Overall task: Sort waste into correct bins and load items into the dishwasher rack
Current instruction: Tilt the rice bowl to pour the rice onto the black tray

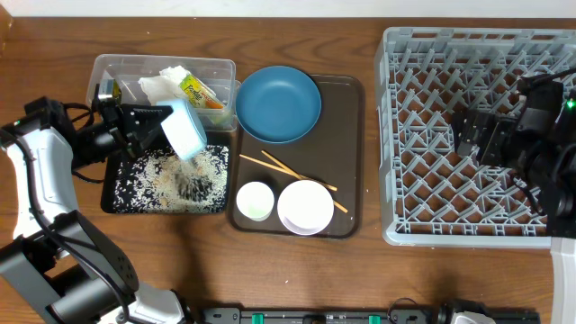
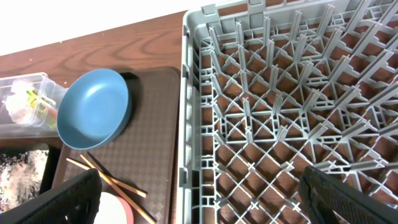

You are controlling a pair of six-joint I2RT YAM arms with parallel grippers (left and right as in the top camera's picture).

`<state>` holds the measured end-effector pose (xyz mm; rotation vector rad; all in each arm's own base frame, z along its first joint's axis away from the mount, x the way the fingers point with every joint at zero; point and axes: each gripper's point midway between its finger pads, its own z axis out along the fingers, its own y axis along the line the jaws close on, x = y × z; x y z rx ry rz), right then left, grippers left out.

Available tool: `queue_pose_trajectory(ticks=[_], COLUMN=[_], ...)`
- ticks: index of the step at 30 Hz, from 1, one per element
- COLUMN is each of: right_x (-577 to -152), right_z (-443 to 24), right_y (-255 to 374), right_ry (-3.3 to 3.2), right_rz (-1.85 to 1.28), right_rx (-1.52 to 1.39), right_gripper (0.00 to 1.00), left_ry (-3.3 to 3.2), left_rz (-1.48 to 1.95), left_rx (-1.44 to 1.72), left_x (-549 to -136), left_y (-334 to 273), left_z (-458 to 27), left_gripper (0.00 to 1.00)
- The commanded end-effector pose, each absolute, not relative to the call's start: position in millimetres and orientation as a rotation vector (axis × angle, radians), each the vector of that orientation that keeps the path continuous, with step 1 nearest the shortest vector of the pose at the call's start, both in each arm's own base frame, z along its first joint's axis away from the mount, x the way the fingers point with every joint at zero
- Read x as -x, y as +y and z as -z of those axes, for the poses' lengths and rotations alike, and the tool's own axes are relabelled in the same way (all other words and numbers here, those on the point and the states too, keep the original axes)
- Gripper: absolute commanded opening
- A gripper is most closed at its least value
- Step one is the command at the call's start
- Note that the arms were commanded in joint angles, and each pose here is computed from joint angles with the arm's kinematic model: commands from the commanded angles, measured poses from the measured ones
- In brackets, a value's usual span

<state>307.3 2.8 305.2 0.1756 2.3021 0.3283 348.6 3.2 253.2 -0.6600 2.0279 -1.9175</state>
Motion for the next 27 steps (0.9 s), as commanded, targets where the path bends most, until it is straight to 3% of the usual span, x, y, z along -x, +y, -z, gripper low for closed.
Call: queue_pose_trajectory(ticks=[1, 18, 27], right_x=[-307.6, -307.7, -307.7], right_z=[-309.0, -309.0, -309.0], right_y=[1.2, 1.2, 1.3], right_ry=[2.293, 2.293, 2.293], right_rz=[-0.329, -0.329, -0.329], right_rx=[-0.188, -0.188, -0.188], right_gripper=[0.99, 0.99, 0.99], left_ry=[1.989, 1.94, 2.036], left_rz=[1.944, 1.879, 1.667], left_rx=[0.657, 0.693, 0.857], left_x=[-346.2, -346.8, -343.1], left_y=[3.4, 30.5, 72.5], left_z=[-263.3, -262.4, -222.7], left_gripper=[0.06, 0.06, 0.06])
